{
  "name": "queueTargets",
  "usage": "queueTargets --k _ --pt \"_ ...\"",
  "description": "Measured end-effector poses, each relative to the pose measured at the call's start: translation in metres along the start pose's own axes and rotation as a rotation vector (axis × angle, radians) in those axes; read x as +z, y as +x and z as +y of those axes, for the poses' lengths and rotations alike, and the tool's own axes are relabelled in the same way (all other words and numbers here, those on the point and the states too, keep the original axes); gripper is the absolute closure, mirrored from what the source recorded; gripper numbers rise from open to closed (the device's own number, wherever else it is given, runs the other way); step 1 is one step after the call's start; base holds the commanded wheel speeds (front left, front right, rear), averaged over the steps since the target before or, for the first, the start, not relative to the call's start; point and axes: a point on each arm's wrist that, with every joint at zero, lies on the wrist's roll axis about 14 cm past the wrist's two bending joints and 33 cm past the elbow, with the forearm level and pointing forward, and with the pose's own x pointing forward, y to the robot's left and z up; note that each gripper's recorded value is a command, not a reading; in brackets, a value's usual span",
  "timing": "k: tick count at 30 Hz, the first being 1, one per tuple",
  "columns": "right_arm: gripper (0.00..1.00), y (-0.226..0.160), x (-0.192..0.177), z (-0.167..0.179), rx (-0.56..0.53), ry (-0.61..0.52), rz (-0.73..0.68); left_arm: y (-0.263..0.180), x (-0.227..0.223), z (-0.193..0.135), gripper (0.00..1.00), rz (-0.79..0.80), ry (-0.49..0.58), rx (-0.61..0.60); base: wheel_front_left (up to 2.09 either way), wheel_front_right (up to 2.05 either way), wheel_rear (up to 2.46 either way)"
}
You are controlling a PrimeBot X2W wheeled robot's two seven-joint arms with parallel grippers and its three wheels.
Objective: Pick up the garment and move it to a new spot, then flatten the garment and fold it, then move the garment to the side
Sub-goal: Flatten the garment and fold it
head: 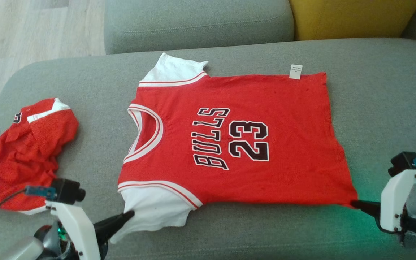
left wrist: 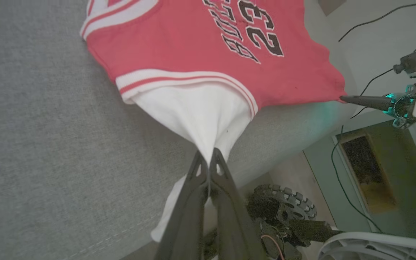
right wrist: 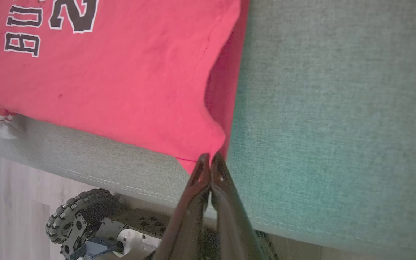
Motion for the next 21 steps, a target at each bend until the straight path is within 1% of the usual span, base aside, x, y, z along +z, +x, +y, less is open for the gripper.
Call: queueTargets --k 4,9,17,21 --pt "1.0 -0.001 0.008 0.007 0.026 0.008 -0.023 -0.001 0.011 0.0 1.0 -0.041 0.0 0.003 0.0 0.0 0.0" --pt "1.0 0.0 0.019 0.006 0.031 0.018 -0.044 0.001 0.026 -0.002 1.0 -0.082 0.001 -0.011 0.0 0.0 0.0" --pt "1.0 -0.004 0.068 0.003 0.022 0.004 -0.149 0.01 0.063 -0.007 1.0 -0.146 0.012 -0.046 0.0 0.0 0.0" --pt "1.0 -0.001 0.082 0.0 0.005 -0.006 -0.181 0.018 0.077 -0.011 1.0 -0.17 0.014 -0.064 0.0 0.0 0.0"
